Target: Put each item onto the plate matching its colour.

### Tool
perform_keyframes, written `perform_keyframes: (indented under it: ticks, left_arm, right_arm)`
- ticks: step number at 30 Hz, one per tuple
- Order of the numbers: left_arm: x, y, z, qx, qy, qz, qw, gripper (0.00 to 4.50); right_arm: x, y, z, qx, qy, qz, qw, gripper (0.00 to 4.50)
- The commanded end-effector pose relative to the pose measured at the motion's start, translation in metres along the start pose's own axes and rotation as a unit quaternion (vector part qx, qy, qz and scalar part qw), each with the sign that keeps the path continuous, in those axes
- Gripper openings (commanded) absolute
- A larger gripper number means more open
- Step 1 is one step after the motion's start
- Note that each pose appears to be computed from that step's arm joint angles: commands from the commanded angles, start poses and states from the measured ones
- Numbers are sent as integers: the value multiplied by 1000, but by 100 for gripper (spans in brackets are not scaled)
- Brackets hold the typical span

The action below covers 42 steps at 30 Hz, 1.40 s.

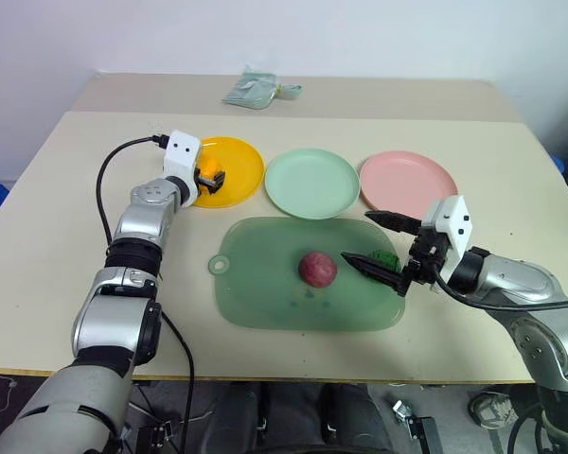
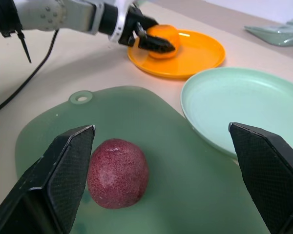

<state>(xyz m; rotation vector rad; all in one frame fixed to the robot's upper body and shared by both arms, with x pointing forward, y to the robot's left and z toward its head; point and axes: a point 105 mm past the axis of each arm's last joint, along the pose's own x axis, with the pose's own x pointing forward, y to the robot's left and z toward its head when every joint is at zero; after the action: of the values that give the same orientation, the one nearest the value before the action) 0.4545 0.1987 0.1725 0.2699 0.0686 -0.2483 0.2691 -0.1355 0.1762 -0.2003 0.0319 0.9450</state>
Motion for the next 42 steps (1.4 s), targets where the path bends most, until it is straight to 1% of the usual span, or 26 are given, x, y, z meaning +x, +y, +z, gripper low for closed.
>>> perform_keyframes:
  ticks: [1, 4, 6, 7, 8, 10, 11, 14, 16, 18, 19, 21, 22, 25, 26, 27, 28, 29, 30, 31, 34, 37, 38, 39, 41, 42]
  left_arm:
    - [-25, 21, 46, 18, -103, 12, 994, 447]
    - [-47, 17, 49, 59, -123, -20, 990, 447]
    - [-65, -2, 51, 92, -141, -83, 982, 447]
    - [-76, -18, 50, 91, -146, -134, 976, 447]
    - [-86, -34, 46, 81, -141, -186, 969, 447]
    - [-115, -74, 34, 101, -132, -305, 938, 447]
    - [-127, -89, 23, 100, -110, -349, 925, 447]
    - [-149, -114, 1, 96, -63, -417, 901, 447]
    - [-158, -123, -6, 91, -50, -441, 892, 447]
    - [-161, -126, -7, 84, -47, -446, 890, 450]
    - [-162, -126, -6, 82, -48, -446, 890, 450]
    - [-163, -127, -6, 79, -47, -447, 890, 450]
    - [-163, -127, -7, 78, -46, -448, 890, 450]
    - [-165, -131, -10, 78, -44, -453, 887, 450]
    - [-166, -132, -10, 78, -45, -455, 886, 450]
    - [-166, -133, -9, 76, -48, -455, 886, 450]
    - [-166, -135, -9, 74, -51, -456, 886, 450]
    - [-165, -136, -8, 73, -53, -456, 885, 450]
    - [-165, -139, -8, 70, -55, -457, 885, 450]
    - [-165, -141, -8, 68, -56, -458, 885, 450]
    - [-164, -147, -8, 64, -59, -457, 885, 450]
    - [-164, -149, -8, 61, -60, -455, 886, 450]
    - [-164, -150, -8, 60, -61, -452, 888, 450]
    - [-164, -149, -8, 58, -61, -449, 889, 450]
    - [-165, -148, -8, 54, -61, -442, 894, 450]
    - [-165, -148, -9, 49, -61, -437, 896, 450]
  right_arm:
    - [5, 12, 8, -18, -7, 21, 1000, 450]
    - [12, 16, 1, -24, 17, 35, 999, 450]
    - [19, 23, -7, -29, 36, 53, 998, 450]
    - [23, 25, -12, -31, 44, 55, 997, 450]
    - [27, 25, -18, -33, 53, 52, 997, 450]
    - [35, 22, -29, -44, 72, 42, 996, 450]
    - [39, 22, -32, -45, 78, 40, 995, 450]
    - [48, 23, -40, -46, 93, 39, 994, 450]
    - [52, 23, -44, -45, 101, 36, 993, 450]
    - [54, 21, -42, -47, 100, 30, 993, 391]
    - [55, 22, -36, -52, 88, 30, 994, 364]
    - [55, 20, -22, -52, 60, 24, 997, 267]
    - [54, 16, -14, -52, 47, 16, 997, 225]
    - [51, -5, 10, -41, 11, -26, 999, 225]
    - [49, -15, 16, -39, 4, -46, 998, 225]
    - [46, -32, 20, -40, 3, -84, 996, 225]
    - [42, -63, 18, -33, 18, -157, 987, 225]
    - [38, -84, 16, -26, 30, -206, 978, 225]
    - [32, -109, 5, -23, 60, -262, 963, 225]
    - [27, -125, -3, -23, 83, -296, 951, 225]
    - [23, -154, -24, -12, 111, -350, 930, 225]
    - [24, -164, -32, -14, 113, -361, 926, 225]
    - [25, -164, -29, -23, 103, -358, 928, 307]
    - [27, -163, -24, -32, 89, -352, 931, 332]
    - [27, -155, -6, -71, 52, -328, 941, 424]
    - [26, -147, 3, -89, 30, -303, 948, 444]
